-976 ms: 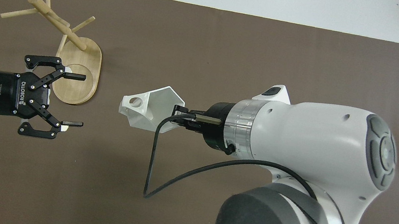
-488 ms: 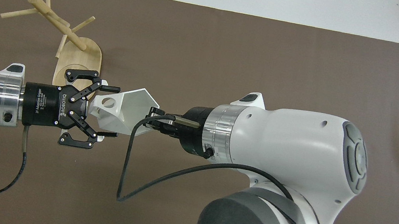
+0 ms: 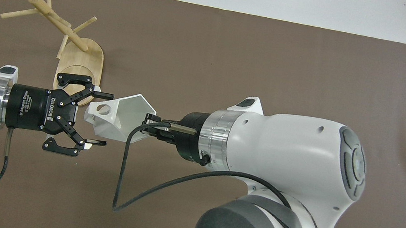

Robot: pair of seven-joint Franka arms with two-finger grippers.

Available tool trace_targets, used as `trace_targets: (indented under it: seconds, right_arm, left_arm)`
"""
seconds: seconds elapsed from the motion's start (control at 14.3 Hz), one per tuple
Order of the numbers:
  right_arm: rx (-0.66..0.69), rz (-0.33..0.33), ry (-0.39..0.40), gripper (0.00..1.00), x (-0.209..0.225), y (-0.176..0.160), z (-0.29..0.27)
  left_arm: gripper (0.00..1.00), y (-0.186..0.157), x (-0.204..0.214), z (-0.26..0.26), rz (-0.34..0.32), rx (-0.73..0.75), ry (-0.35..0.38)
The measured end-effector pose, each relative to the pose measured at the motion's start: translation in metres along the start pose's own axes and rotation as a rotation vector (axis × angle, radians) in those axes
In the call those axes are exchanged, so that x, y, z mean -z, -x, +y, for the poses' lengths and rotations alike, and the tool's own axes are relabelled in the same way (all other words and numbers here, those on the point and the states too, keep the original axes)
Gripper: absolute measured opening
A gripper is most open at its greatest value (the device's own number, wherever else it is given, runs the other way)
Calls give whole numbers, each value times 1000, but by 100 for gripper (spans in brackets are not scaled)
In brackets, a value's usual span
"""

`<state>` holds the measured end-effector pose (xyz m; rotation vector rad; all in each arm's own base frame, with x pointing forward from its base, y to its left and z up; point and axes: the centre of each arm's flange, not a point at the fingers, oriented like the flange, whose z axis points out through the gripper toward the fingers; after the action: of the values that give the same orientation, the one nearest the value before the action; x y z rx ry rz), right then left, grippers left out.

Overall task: Hang cup on rack
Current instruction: 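Close the left gripper on the cup held by the right gripper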

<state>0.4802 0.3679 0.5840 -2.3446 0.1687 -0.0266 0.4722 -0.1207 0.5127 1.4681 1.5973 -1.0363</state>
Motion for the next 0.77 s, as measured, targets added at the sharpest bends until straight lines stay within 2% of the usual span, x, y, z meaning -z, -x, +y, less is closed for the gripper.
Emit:
trace_targets:
  seconds: [0.56,0.7,0.77]
  right_arm:
    - [0,0,0,4,0,0,0]
    - [0,0,0,4,0,0,0]
    - [-2,6,-2,4,1,-2,1]
  left_arm:
    - [100,4,7,2,-5,-7,7]
    - [96,4,6,2,-4,-8,6]
    - [83,4,6,1,-5,-8,3]
